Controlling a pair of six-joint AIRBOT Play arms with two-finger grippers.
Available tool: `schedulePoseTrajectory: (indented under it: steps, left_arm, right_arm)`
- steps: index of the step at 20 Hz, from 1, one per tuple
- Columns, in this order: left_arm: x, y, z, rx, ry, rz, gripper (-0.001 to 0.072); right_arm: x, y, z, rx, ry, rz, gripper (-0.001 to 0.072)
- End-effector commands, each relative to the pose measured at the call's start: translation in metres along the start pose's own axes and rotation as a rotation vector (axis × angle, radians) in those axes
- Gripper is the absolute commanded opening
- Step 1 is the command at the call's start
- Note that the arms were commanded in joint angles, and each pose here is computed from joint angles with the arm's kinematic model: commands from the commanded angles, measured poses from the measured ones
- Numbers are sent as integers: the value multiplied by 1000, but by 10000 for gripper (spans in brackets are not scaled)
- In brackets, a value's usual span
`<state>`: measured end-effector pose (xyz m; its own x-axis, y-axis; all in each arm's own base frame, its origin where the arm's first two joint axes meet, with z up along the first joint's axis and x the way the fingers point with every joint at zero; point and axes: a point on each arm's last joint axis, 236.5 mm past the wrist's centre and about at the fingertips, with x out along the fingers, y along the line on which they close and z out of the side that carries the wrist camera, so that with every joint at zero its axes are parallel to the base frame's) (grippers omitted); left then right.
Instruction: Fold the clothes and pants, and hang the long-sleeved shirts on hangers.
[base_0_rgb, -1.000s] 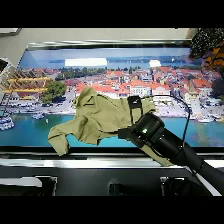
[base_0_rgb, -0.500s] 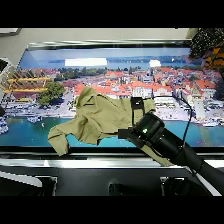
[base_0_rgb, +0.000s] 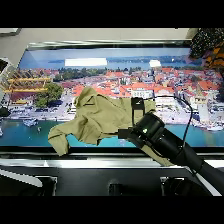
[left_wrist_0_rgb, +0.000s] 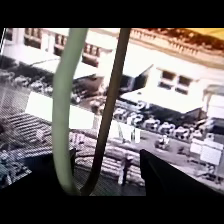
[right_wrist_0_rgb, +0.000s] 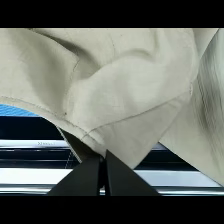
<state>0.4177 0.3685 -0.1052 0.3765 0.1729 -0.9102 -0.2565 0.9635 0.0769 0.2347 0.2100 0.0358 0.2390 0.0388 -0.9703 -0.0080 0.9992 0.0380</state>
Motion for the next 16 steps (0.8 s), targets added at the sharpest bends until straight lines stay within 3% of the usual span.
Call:
schedulePoseTrajectory:
  steps: [1,4,6,16]
  left_arm:
    - [3,0,0,0,-1,1,434]
    - [3,0,-1,-3,0,0,161]
    - [3,-1,1,-9,-5,-3,33]
    - [-50,-14,86,-141,-264,-106,31]
  right_arm:
    - [0,1,1,2,-5,5,42]
    - [0,1,1,2,-7,6,42]
    - [0,1,1,2,-7,5,42]
    - [0,-1,3,-1,-13,-4,42]
